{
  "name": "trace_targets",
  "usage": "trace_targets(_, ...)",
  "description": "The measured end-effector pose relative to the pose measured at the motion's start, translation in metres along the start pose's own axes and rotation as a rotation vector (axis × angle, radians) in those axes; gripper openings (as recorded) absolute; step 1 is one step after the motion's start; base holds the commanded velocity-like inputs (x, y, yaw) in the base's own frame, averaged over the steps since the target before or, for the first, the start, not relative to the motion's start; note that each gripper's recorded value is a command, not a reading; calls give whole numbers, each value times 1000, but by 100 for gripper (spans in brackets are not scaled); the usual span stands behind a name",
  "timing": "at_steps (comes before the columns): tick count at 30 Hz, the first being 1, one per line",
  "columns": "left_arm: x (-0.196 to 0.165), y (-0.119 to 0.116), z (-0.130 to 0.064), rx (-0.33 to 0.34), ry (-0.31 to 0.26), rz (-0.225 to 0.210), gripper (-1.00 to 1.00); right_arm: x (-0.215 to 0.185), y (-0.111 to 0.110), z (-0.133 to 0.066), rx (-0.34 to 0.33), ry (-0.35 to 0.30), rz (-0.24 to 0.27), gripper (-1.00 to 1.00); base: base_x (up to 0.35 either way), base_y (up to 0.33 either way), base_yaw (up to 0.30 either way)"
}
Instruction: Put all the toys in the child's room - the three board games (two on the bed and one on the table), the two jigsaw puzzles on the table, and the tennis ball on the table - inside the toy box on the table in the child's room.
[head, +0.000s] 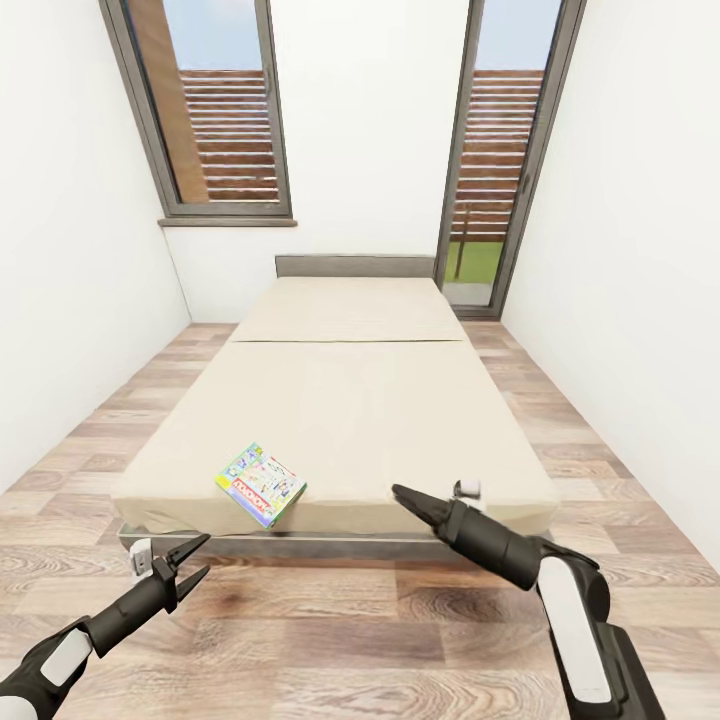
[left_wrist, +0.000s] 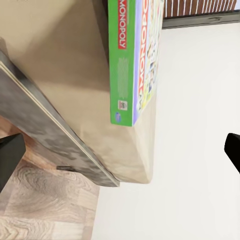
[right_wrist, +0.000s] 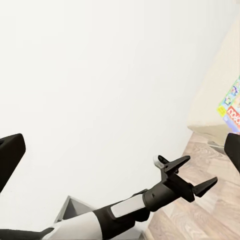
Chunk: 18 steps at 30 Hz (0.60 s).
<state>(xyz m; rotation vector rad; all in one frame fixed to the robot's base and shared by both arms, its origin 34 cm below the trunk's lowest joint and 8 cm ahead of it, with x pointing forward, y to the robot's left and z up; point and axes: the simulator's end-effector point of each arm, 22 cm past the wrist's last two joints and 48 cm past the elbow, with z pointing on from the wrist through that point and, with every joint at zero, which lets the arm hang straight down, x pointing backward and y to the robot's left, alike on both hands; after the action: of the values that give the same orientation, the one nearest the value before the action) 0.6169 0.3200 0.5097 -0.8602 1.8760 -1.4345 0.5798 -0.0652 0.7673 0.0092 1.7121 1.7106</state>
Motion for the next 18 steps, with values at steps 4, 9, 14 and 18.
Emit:
trace_targets(4, 0, 0, 0, 0, 0, 0, 100, -5, 15, -8, -74, -15, 41, 100, 0, 0, 0)
trace_targets(9, 0, 0, 0, 0, 0, 0, 100, -7, 21, -12, -106, -27, 54, 100, 0, 0, 0)
trace_targets(14, 0, 0, 0, 0, 0, 1, 100, -6, 24, -11, -121, -26, 57, 100, 0, 0, 0)
trace_targets(18, 0, 0, 0, 0, -1, 1, 100, -5, 27, -9, -132, -23, 59, 100, 0, 0, 0)
